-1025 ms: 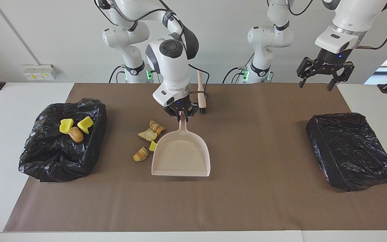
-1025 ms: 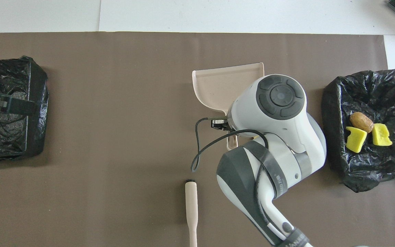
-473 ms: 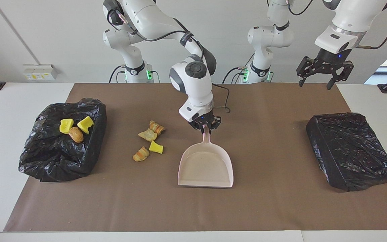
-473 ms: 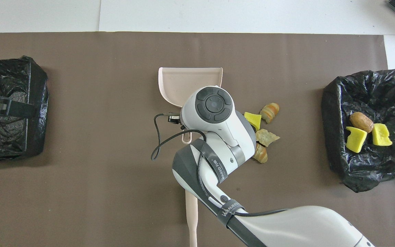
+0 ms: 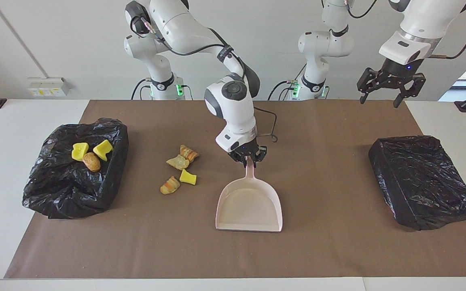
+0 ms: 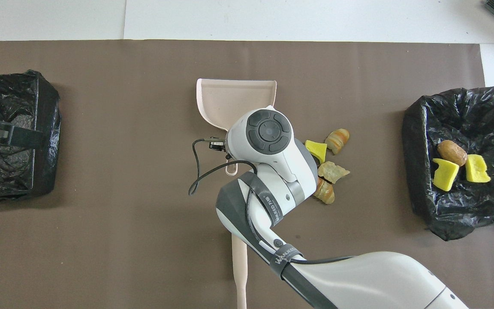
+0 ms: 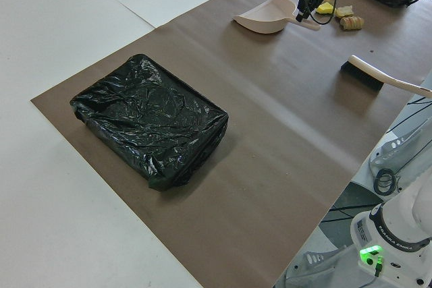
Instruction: Sweep and dump trash in bin
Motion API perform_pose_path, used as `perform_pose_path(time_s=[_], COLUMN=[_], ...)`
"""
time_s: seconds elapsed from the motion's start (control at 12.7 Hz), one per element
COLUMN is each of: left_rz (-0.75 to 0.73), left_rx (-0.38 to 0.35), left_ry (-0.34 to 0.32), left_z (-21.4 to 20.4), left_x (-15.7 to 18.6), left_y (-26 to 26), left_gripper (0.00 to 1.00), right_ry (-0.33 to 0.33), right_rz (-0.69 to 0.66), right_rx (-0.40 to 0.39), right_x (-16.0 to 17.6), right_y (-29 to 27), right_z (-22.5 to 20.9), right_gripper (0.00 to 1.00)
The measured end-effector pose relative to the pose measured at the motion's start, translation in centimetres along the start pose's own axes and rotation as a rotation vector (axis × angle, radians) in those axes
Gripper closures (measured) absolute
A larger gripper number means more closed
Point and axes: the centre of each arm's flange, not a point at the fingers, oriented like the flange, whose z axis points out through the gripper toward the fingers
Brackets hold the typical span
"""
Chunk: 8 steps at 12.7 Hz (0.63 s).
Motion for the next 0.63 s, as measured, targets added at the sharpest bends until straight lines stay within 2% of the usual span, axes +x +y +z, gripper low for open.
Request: perform_pose_path(time_s=[0.08,0.16,0.32,0.39,0.47,0.63], left_rz=[0.0,0.001,0.002,0.004,0.008,0.028], left_rx=[0.0,0.0,0.001,0.001,0.002,0.002], left_ry=[0.0,0.001,0.006,0.014,0.022,0.042], left_z=[0.0,0.0,-0.1,-0.1,-0.2,0.1], left_x=[0.0,0.0,0.1,0.2,0.3,1.0], left_y=[0.0,0.0,0.1,0.2,0.4,1.4], left_gripper=[0.0,0.0,0.0,0.0,0.0,0.0], right_ry=[-0.001,-0.002,-0.021,-0.037,-0.055,-0.097], right_rz=[-0.008,-0.011,-0.015,-0.018,-0.022,-0.039], right_rx=[0.0,-0.001,-0.017,-0.032,-0.051,-0.093], right_x=[0.0,-0.1,-0.4,-0.8,-1.3,-3.1], right_y=[0.0,0.0,-0.1,0.0,0.0,-0.1], right_z=[0.0,0.0,-0.6,-1.6,-3.1,-6.7], right_gripper=[0.57,0.57,0.4,0.4,0.32,0.25])
